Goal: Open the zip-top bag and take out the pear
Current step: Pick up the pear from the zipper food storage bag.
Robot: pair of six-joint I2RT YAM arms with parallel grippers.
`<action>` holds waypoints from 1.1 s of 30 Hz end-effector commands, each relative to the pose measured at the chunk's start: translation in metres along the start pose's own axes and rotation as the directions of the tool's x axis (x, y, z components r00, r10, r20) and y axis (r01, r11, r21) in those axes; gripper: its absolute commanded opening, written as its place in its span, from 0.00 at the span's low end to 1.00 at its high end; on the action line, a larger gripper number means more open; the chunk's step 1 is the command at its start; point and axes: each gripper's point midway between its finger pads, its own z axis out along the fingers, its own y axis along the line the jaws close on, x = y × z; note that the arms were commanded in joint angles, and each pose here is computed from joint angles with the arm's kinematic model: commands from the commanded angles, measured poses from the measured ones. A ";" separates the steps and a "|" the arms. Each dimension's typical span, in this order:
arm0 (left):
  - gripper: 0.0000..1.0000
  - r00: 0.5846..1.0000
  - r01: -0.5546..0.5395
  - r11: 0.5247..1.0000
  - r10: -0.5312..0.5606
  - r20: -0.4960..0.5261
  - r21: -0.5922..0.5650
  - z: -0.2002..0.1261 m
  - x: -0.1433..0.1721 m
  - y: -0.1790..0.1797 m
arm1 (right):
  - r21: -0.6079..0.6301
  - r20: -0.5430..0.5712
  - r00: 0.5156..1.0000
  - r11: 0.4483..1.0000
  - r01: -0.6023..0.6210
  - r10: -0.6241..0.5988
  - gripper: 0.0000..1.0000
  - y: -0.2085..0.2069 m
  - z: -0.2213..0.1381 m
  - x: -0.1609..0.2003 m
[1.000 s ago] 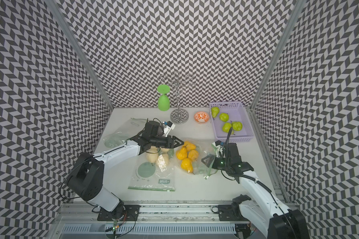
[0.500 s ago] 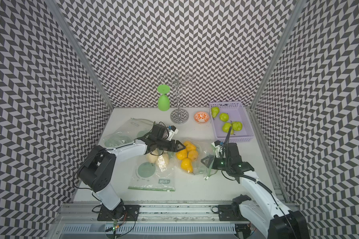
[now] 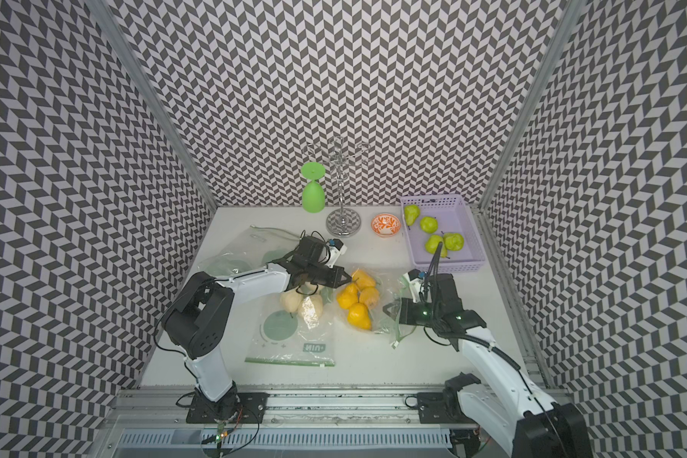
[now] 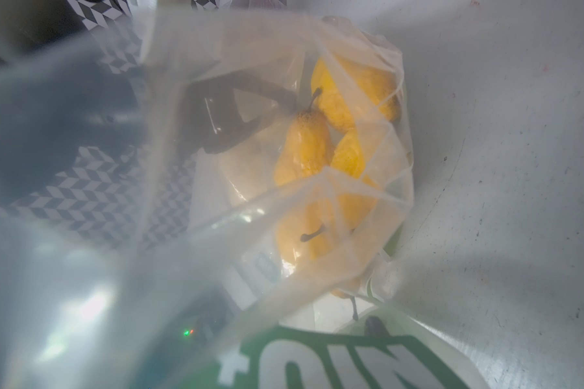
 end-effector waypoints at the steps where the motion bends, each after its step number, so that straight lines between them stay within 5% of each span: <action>1: 0.00 1.000 -0.023 0.999 0.023 0.002 0.023 -0.008 -0.003 -0.011 | -0.032 0.032 0.999 0.999 0.042 -0.041 0.43 0.007 -0.003 -0.005; 13: 0.00 0.992 -0.049 0.962 0.015 0.128 0.267 -0.084 -0.027 -0.103 | -0.096 0.005 1.000 0.995 0.031 -0.031 0.46 0.005 0.006 -0.011; 23: 0.00 0.992 0.040 0.955 -0.073 0.102 0.294 -0.076 0.000 -0.082 | -0.263 -0.022 0.999 0.965 0.022 -0.028 0.57 0.029 0.007 -0.004; 33: 0.00 0.990 0.108 0.961 -0.128 0.065 0.256 -0.059 0.033 -0.059 | -0.223 -0.127 0.992 0.975 -0.023 -0.006 0.58 0.016 0.035 0.029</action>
